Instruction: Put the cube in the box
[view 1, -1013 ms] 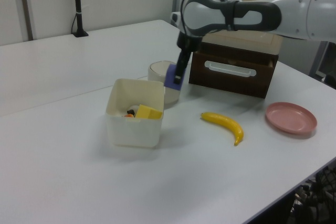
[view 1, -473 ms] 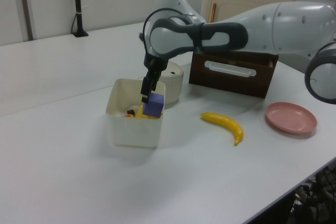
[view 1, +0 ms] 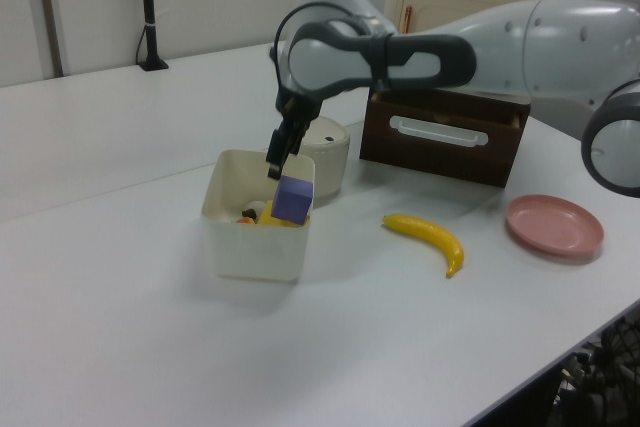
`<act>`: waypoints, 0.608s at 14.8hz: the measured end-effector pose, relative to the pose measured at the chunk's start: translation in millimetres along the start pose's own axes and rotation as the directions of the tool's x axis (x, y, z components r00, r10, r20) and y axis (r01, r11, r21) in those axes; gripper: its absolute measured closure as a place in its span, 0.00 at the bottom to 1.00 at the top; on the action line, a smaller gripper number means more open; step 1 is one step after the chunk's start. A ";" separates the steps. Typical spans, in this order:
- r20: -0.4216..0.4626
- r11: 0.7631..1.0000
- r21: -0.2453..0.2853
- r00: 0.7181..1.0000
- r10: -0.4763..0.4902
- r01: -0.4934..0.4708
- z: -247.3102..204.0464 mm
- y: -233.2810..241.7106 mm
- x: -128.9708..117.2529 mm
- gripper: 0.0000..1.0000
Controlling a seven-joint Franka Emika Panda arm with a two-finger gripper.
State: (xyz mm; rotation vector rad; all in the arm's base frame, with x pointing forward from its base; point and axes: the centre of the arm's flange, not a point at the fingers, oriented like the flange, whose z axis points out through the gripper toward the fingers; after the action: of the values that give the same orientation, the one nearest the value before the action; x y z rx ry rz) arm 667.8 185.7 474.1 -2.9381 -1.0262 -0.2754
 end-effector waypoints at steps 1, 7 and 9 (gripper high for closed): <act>-0.005 1.000 -0.007 1.000 0.024 -0.024 -9.5 5.1 -3.4 0.00; 0.142 0.978 0.012 0.968 0.205 -0.209 -47.0 64.5 -65.8 0.00; 0.161 0.953 0.000 0.941 0.299 -0.303 -64.0 86.0 -87.9 0.00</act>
State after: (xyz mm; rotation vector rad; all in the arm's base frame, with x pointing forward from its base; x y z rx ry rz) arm 643.2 59.4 525.6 -3.0749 -0.5679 -0.0201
